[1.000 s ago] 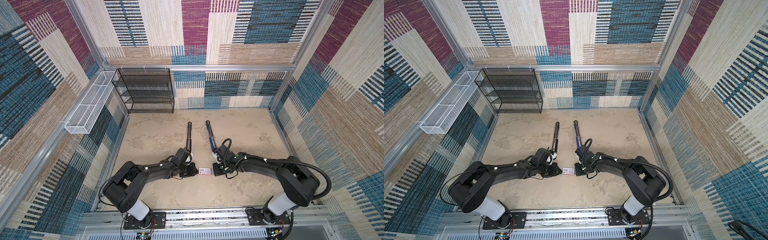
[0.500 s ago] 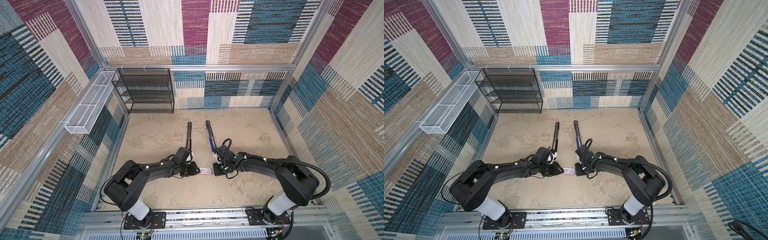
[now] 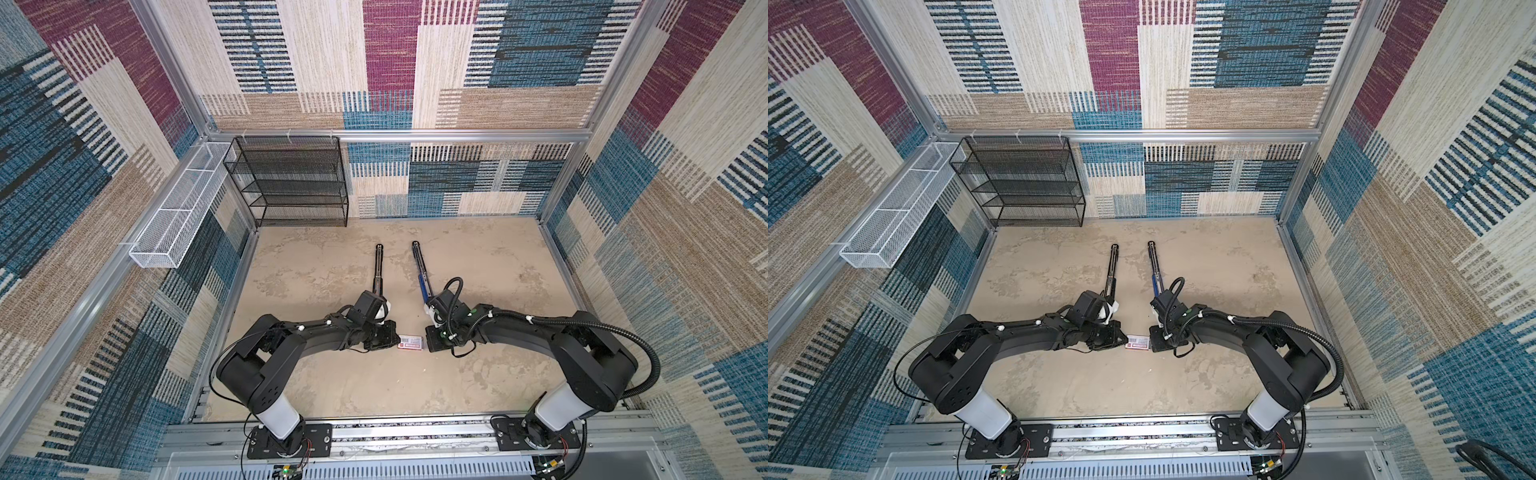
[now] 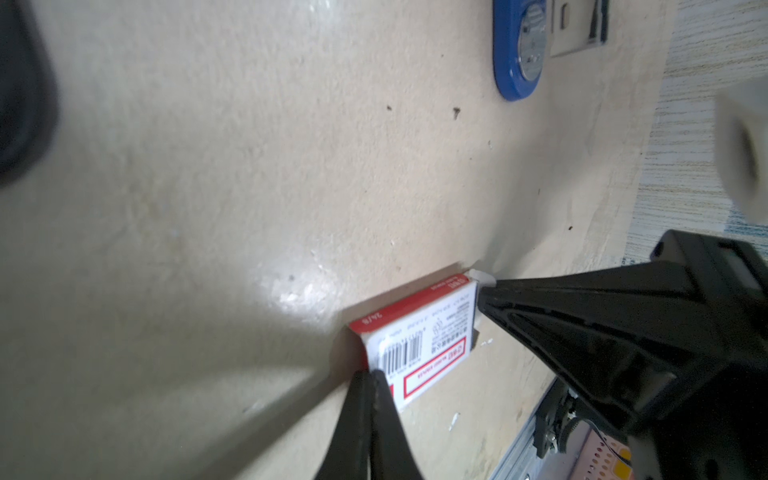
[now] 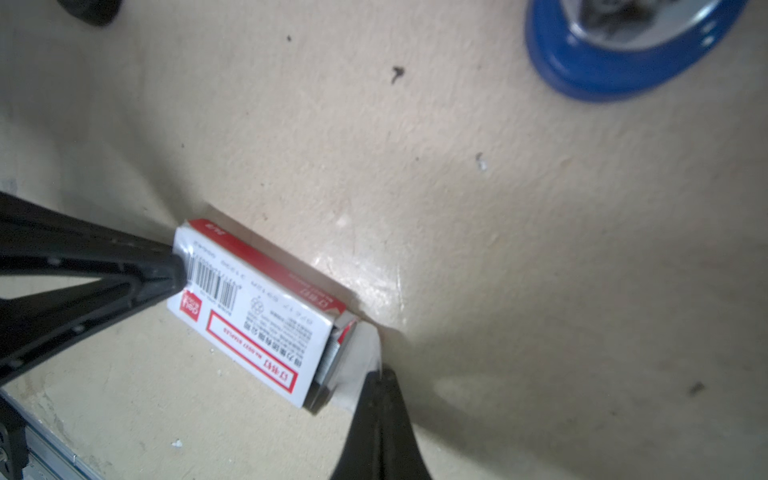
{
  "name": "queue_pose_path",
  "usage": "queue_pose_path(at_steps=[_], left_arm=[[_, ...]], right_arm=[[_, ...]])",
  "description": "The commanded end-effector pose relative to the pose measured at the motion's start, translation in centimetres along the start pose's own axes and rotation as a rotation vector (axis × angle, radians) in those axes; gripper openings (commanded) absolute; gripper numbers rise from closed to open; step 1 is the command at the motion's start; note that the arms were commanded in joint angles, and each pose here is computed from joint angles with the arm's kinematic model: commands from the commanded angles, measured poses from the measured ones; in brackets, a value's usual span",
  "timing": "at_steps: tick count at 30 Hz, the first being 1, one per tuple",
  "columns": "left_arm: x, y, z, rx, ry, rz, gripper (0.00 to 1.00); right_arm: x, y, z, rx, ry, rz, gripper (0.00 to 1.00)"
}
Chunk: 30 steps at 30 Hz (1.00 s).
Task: Load the staples into the stapler
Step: 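Hold the sleeve with the left gripper while the right pushes the tray out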
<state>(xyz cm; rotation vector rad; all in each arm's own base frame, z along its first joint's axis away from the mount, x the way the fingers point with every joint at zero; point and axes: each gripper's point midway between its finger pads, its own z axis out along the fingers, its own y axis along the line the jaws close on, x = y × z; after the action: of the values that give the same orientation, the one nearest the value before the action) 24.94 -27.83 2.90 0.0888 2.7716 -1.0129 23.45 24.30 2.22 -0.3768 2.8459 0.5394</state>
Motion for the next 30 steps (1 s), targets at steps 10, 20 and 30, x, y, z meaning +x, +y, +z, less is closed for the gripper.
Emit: queue_pose_path(at_steps=[10,20,30], left_arm=[[0.7,0.5,-0.5,-0.006,-0.005,0.01,0.0],[-0.1,-0.6,-0.8,0.019,-0.015,0.02,0.29],[-0.9,-1.7,0.3,0.056,0.014,0.024,0.35]], right_arm=[[0.8,-2.1,-0.4,0.066,-0.01,0.034,0.0],[0.3,-1.3,-0.5,0.028,-0.016,0.023,0.0],[0.0,-0.9,-0.4,0.013,-0.021,0.024,0.0]])
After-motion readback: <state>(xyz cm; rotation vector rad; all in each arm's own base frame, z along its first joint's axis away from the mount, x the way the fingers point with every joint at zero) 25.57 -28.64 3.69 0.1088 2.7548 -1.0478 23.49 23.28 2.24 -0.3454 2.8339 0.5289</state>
